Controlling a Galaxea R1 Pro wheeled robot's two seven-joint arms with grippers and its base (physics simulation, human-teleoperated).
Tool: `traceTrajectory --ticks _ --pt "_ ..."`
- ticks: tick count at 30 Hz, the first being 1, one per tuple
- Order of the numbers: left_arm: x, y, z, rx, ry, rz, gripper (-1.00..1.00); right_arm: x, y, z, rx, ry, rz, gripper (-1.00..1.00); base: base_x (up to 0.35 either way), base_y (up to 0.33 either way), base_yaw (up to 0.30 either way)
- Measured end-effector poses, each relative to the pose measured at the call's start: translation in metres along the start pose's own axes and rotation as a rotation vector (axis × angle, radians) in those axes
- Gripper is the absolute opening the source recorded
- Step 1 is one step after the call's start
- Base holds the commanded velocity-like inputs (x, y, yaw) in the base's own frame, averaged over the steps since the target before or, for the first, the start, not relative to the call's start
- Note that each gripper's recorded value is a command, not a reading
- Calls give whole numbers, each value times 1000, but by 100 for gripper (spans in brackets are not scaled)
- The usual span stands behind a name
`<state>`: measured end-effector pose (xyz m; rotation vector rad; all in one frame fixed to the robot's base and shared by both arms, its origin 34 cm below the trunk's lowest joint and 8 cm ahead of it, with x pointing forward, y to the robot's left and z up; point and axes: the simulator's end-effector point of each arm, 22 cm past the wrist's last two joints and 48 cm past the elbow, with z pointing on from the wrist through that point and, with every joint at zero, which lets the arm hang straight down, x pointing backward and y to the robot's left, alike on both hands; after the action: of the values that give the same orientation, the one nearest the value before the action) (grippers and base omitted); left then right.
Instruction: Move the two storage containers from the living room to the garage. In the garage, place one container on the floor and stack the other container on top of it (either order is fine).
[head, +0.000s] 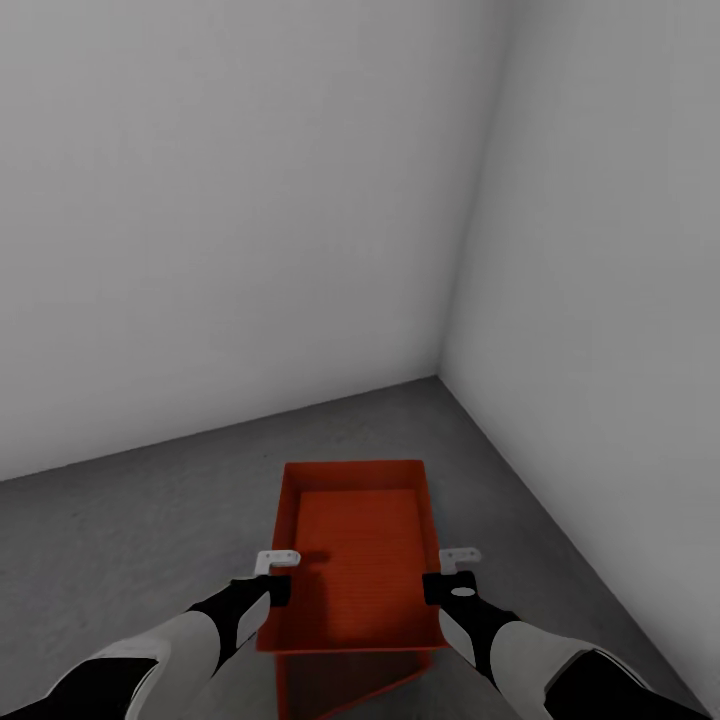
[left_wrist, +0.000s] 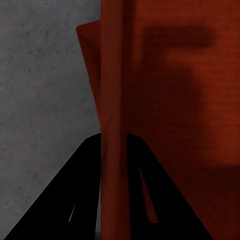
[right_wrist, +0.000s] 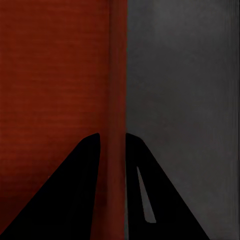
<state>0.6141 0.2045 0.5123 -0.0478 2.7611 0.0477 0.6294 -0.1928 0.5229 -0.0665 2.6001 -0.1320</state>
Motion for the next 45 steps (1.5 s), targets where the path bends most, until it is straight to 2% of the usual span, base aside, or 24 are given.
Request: traceTrajectory --ticks 15,25,34,45 --pt "0 0 0 -1 1 0 -100 0 0 0 0 1 0 -100 0 0 -21" --pt "-4 0 -2 0 -13 -3 -100 -6 -1 -2 1 -13 -1 -100 0 0 162" --pt "-5 0 -2 0 -12 -2 -100 -6 -1 -2 1 -12 -1 -100 3 0 22" --pt "-5 0 -3 0 -14 -3 -100 -6 -1 -2 1 -14 -1 -100 220 0 0"
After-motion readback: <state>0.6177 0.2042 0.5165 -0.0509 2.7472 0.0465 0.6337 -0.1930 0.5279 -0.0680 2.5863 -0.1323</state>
